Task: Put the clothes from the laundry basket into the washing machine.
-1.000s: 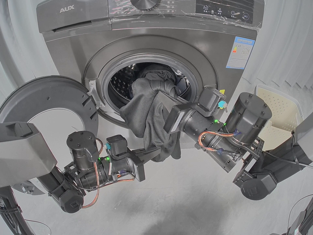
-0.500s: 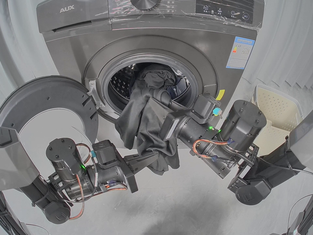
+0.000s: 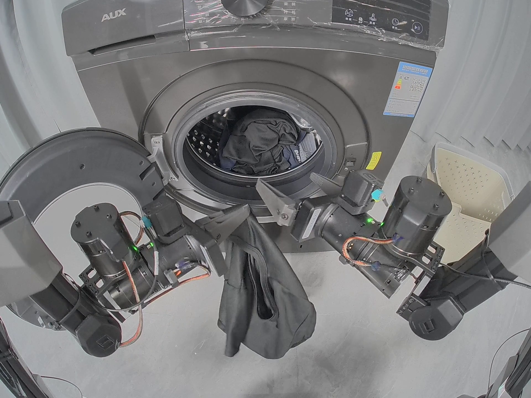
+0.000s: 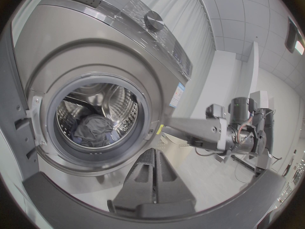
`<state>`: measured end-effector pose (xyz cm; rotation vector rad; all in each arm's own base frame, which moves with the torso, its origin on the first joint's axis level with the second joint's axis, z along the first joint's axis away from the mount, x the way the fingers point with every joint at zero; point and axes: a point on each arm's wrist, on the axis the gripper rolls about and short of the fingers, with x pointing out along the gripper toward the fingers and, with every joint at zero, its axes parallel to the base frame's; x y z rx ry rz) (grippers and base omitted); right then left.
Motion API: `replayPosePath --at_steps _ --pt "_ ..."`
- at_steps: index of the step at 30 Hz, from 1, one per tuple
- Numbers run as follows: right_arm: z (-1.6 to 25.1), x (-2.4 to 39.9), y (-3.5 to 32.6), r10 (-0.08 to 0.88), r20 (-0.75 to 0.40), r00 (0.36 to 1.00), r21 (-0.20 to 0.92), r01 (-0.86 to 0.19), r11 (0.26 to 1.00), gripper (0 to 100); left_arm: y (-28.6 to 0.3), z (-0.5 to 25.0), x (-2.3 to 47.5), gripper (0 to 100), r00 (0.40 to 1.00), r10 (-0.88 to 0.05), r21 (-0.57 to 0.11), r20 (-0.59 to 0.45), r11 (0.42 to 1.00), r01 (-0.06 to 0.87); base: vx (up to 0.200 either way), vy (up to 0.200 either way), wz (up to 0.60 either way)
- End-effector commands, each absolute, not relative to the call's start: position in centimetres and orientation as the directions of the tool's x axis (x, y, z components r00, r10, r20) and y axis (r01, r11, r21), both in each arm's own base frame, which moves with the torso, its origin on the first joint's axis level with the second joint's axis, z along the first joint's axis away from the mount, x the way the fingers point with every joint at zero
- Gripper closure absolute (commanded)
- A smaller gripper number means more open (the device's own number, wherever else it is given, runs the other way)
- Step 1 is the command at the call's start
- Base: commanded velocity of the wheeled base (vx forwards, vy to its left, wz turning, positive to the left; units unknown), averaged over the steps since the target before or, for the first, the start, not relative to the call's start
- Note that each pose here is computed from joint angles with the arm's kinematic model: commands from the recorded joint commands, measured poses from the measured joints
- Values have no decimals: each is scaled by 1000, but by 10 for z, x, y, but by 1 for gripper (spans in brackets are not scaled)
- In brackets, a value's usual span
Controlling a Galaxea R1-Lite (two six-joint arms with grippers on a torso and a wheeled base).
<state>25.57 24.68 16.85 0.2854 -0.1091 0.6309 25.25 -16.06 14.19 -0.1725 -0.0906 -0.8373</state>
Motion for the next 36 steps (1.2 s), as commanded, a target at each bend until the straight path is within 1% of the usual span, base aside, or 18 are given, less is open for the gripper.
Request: replayPosePath --at_steps 1,4,6,13,16,18,20,22,30,33,36 --pt "159 261 229 533 148 833 193 -553 811 0 -162 145 265 100 701 -691 -114 178 693 712 0 0 0" --pt "149 261 221 531 111 840 167 -542 823 0 -162 152 271 100 724 -658 -113 207 719 686 0 0 0" --pt "147 261 220 533 103 840 164 -543 824 0 -162 154 271 100 726 -653 -112 216 722 682 0 0 0" --pt "136 258 217 535 55 843 135 -537 832 0 -162 166 272 100 719 -643 -102 264 722 684 0 0 0" --pt "117 262 223 541 3 841 129 -537 833 0 -162 167 271 100 716 -645 -99 266 721 686 0 0 0" --pt "113 263 223 541 -8 841 132 -536 834 0 -162 167 271 100 716 -645 -99 266 721 686 0 0 0" --pt "101 264 228 559 -41 828 132 -550 825 0 -163 168 272 100 715 -645 -97 270 721 686 0 0 0" --pt "94 264 232 576 -50 816 130 -567 814 0 -163 171 274 100 715 -639 -96 283 723 684 0 0 0" --pt "79 243 253 643 -96 760 120 -632 765 0 -165 176 278 100 727 -613 -98 308 740 665 0 0 0" --pt "73 243 257 646 -110 755 116 -636 763 0 -165 179 279 100 727 -608 -98 321 742 664 0 0 0" --pt "68 251 258 636 -113 764 112 -626 772 0 -165 181 278 100 725 -607 -97 325 742 664 0 0 0"
